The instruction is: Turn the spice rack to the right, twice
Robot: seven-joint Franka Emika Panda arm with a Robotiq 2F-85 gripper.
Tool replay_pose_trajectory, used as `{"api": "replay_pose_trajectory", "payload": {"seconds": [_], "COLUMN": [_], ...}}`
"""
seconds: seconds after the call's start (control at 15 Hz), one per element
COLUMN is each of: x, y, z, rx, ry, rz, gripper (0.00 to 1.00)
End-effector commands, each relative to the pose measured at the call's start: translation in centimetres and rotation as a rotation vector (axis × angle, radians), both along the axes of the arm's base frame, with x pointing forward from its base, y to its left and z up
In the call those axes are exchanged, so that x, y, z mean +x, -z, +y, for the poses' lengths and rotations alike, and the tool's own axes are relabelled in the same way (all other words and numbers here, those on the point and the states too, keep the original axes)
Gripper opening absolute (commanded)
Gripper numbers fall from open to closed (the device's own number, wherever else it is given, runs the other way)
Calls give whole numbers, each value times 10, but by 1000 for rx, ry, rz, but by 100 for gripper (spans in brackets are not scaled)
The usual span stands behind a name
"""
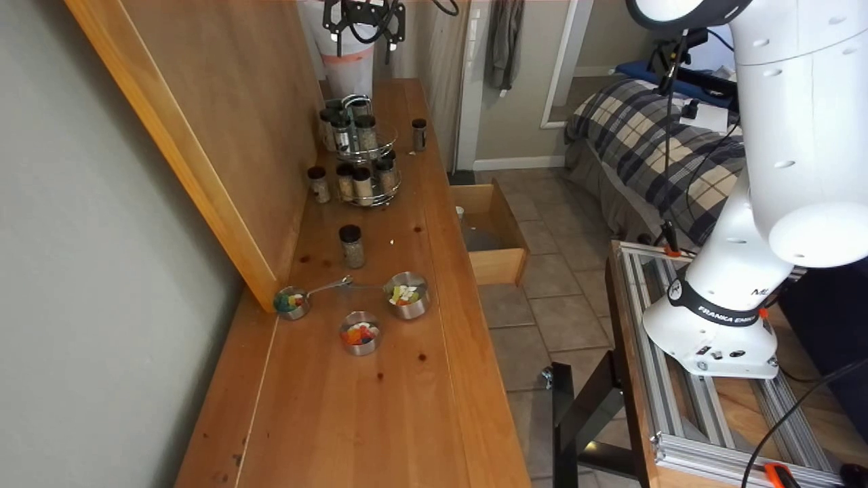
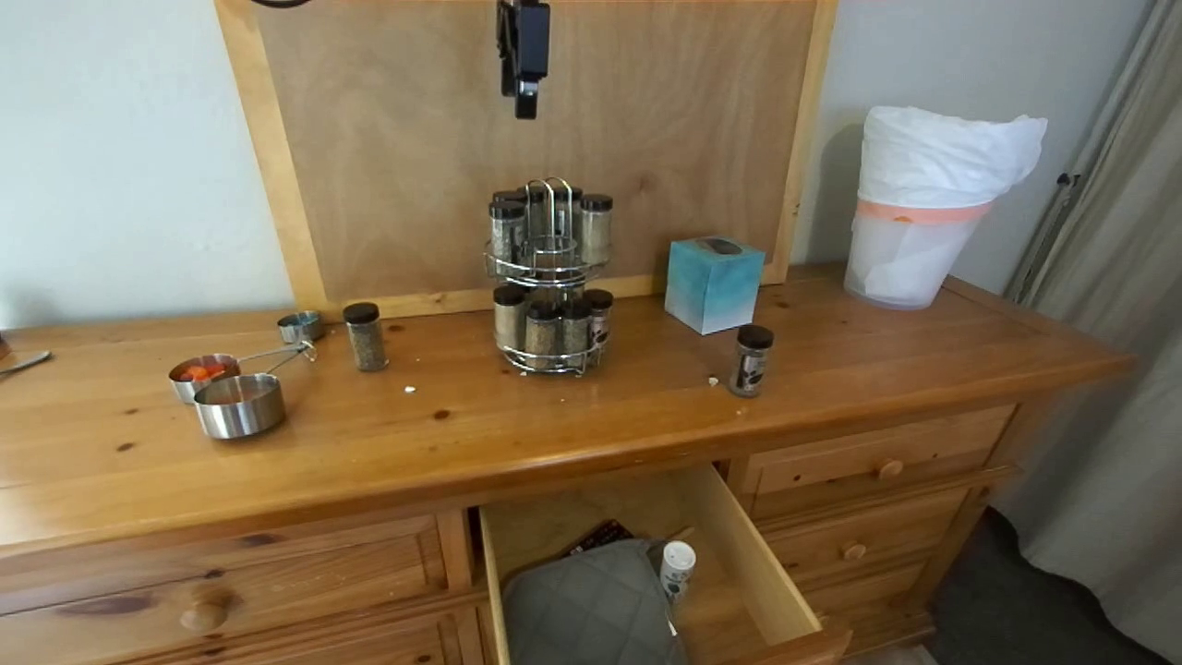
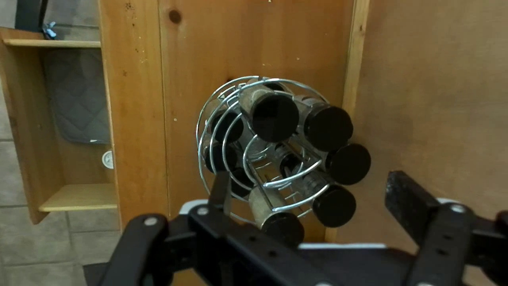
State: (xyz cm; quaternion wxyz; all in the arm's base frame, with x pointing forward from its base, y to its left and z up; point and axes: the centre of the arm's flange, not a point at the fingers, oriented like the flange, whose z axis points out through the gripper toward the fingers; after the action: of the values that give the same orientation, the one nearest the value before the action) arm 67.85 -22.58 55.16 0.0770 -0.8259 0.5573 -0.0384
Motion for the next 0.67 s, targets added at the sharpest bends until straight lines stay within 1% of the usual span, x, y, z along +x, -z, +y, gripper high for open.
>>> {"api": "replay_pose_trajectory", "payload": {"seconds": [0.0, 0.2, 0.47, 0.6], "x": [0, -2, -5, -1], "y": [-4, -6, -13, -10], "z": [11, 18, 19, 19], "rx": [6, -8, -115, -210], "ry": [-201, -363, -546, -604], "rz": [27, 59, 87, 74], "gripper": [100, 100, 100, 100]}}
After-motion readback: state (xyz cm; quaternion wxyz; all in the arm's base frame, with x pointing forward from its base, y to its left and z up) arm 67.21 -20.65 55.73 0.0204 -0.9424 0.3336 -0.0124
